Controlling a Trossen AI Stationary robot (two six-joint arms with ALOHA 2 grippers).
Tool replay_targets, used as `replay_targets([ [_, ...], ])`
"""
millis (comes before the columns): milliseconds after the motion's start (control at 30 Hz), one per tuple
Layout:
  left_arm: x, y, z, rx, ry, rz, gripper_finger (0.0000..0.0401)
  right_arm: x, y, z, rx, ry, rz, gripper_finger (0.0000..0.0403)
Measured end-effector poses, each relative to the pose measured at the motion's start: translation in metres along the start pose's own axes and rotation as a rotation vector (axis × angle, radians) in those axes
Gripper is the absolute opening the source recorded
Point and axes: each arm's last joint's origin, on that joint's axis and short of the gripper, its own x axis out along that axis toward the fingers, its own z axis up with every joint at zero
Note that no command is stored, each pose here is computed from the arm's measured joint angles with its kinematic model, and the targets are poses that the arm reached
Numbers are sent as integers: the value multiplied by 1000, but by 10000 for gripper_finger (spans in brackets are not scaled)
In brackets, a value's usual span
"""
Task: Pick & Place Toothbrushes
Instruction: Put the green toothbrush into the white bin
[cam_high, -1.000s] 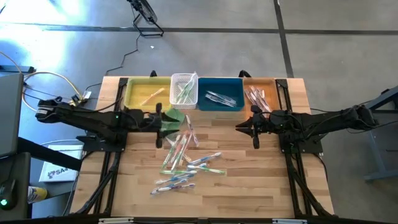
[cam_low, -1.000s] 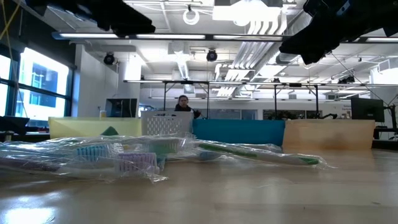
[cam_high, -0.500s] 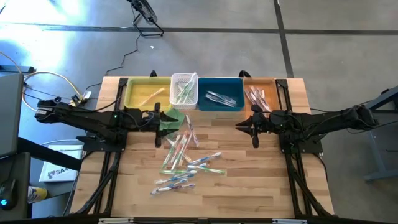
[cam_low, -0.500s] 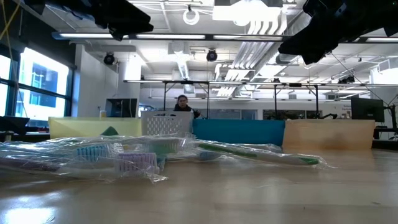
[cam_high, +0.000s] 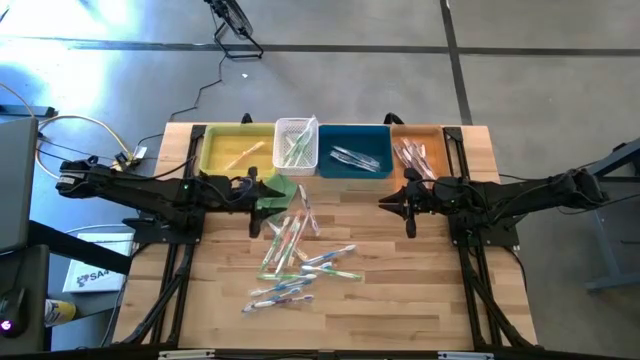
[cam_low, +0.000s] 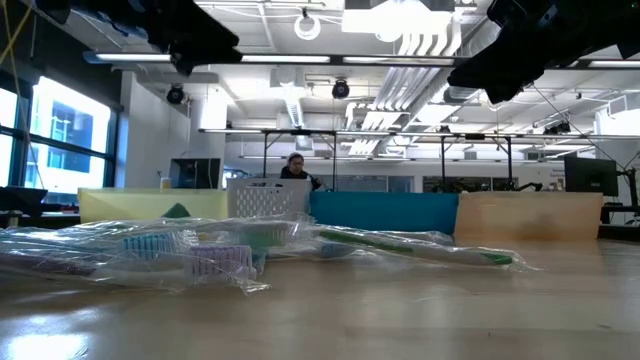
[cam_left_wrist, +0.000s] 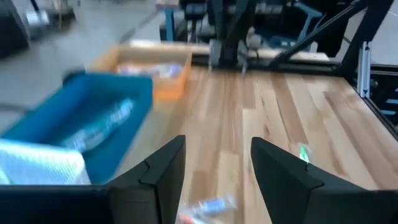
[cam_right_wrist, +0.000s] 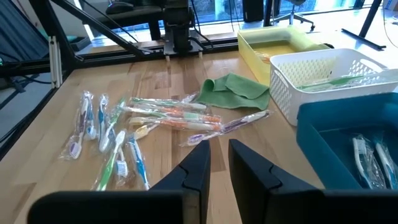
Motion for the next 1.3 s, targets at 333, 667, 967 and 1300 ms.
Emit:
replay_targets([
  [333, 6, -1, -26, -277, 254, -11, 177, 0, 0, 0, 0, 0, -1, 50],
  [667, 23, -5, -64, -436, 598, 11, 177, 0, 0, 0, -2, 1, 0, 50],
  [967, 37, -7, -89, -509, 762, 97, 177, 0, 0, 0, -3, 1, 0, 50],
  [1300, 50, -10, -107, -520, 840, 132, 177, 0, 0, 0, -3, 1, -1, 50],
])
